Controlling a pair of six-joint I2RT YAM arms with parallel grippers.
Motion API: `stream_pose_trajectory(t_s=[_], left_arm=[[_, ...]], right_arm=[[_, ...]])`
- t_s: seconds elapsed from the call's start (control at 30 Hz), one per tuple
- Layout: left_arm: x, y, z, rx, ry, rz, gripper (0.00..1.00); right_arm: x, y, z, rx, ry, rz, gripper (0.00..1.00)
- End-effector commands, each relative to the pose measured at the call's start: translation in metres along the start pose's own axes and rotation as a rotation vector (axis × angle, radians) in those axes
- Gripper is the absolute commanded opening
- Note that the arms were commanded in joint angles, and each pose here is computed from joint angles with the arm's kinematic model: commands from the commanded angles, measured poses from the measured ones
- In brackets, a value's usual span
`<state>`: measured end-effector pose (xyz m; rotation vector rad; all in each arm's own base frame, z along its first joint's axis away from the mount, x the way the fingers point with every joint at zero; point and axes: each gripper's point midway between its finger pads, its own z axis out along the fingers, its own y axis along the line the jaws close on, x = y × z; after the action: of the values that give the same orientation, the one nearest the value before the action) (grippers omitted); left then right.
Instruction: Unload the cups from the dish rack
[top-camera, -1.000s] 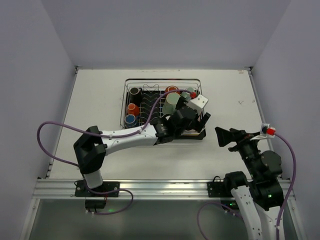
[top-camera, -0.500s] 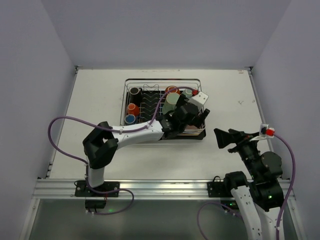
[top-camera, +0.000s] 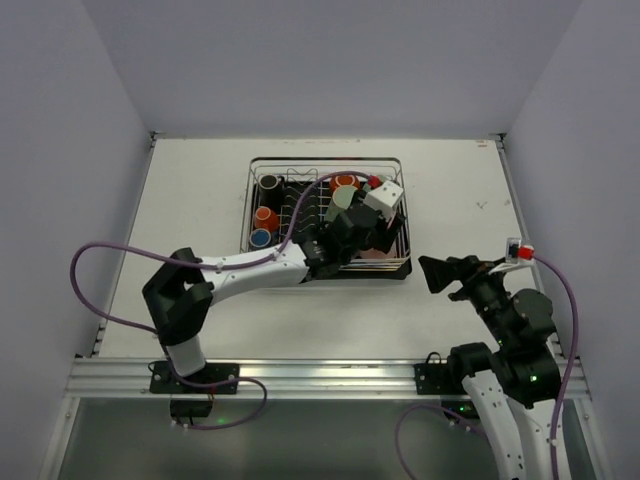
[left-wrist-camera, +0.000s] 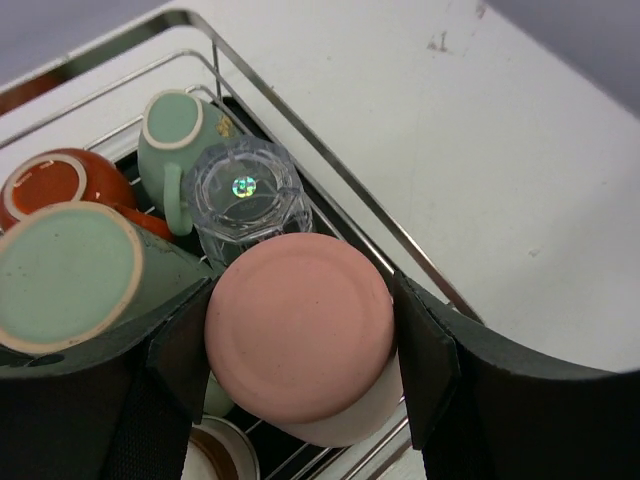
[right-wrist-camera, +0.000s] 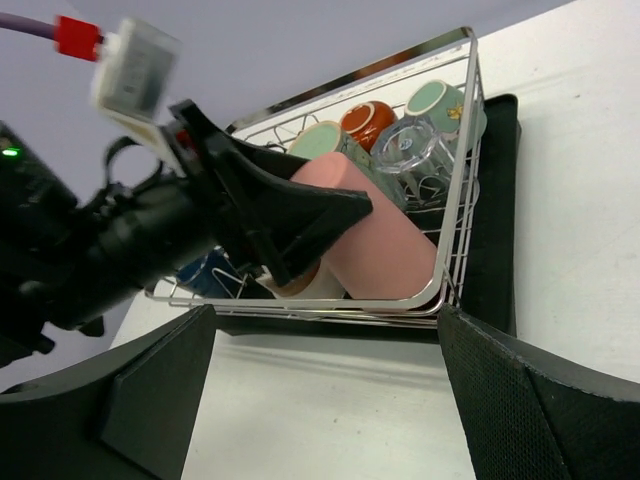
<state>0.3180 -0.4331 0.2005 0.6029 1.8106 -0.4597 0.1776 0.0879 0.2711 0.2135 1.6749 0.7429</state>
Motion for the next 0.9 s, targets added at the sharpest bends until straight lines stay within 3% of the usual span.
stream_pose_trajectory(t_s=[0.0, 0.17, 0.23, 0.3, 0.33, 0.37, 0.43, 0.57, 0.87], left_arm=[[-0.112, 0.001, -0.048, 0.082, -0.299, -0.142, 0.37], [-0.175, 0.018, -0.121, 0.132, -0.498, -0.261, 0.36], [-0.163, 0.027, -0.131, 0.141, -0.494, -0.329, 0.34], [-0.175, 0.034, -0.163, 0.23, -0.561, -0.412, 0.32], [-0.154, 0.046, -0.16, 0.242, -0.533, -0.502, 0.31], [-0.166, 0.047, -0.183, 0.315, -0.595, -0.546, 0.3], [-0.148, 0.058, -0.187, 0.33, -0.585, -0.634, 0.3], [-0.154, 0.053, -0.209, 0.414, -0.625, -0.682, 0.29], [-0.153, 0.022, -0.208, 0.621, -0.61, -0.721, 0.29]], right_arm=[[0.002, 0.014, 0.011, -0.078, 0.031, 0.035, 0.94], [0.005, 0.038, 0.026, -0.213, 0.073, 0.113, 0.92], [0.008, 0.048, 0.027, -0.279, 0.097, 0.123, 0.88], [0.004, 0.06, 0.029, -0.347, 0.09, 0.133, 0.86], [0.003, 0.065, 0.029, -0.379, 0.092, 0.136, 0.84], [0.0, 0.078, 0.025, -0.452, 0.099, 0.14, 0.84], [0.0, 0.091, 0.021, -0.539, 0.114, 0.147, 0.85], [-0.004, 0.12, 0.006, -0.725, 0.152, 0.176, 0.88], [0.003, 0.132, 0.015, -0.789, 0.237, 0.261, 0.9]])
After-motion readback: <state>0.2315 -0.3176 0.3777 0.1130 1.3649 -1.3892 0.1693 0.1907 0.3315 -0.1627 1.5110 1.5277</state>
